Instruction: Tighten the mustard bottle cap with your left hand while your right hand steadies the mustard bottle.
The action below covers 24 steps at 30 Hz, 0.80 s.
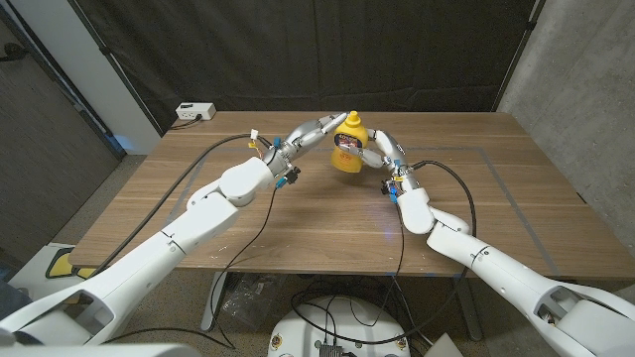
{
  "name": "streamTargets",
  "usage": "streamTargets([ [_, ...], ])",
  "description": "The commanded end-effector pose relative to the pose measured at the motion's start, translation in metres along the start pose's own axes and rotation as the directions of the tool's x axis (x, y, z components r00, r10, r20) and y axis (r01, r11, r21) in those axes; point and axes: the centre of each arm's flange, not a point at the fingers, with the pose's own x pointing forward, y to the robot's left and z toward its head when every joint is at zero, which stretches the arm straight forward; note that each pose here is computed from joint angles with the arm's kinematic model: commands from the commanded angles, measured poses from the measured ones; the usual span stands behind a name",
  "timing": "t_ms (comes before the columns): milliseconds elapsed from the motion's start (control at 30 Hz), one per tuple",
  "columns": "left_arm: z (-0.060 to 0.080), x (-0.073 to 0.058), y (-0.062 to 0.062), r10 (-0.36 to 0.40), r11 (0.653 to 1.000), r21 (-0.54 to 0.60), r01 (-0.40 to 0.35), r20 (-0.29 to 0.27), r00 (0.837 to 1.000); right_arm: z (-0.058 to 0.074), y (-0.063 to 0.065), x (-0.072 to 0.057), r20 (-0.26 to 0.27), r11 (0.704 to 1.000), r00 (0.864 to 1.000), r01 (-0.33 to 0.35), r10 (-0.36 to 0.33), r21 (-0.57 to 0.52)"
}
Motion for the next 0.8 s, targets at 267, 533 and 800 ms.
streamTargets([
  [267, 0.004, 0.002, 0.006, 0.034, 0.999, 0.016, -0.034, 0.003, 0.999, -0.006, -0.014, -0.003, -0.009, 1.000, 1.000, 0.017, -0.017, -0.015],
  [533, 0.002, -0.014, 0.005, 0.088, 0.996, 0.010, -0.088, -0.024, 0.996, -0.008, -0.015, -0.001, -0.006, 1.000, 1.000, 0.009, -0.009, -0.012],
  [800, 0.002, -0.019, -0.004, 0.081, 0.997, -0.008, -0.082, -0.028, 0.996, -0.009, -0.014, -0.001, -0.005, 1.000, 1.000, 0.001, -0.001, -0.005],
])
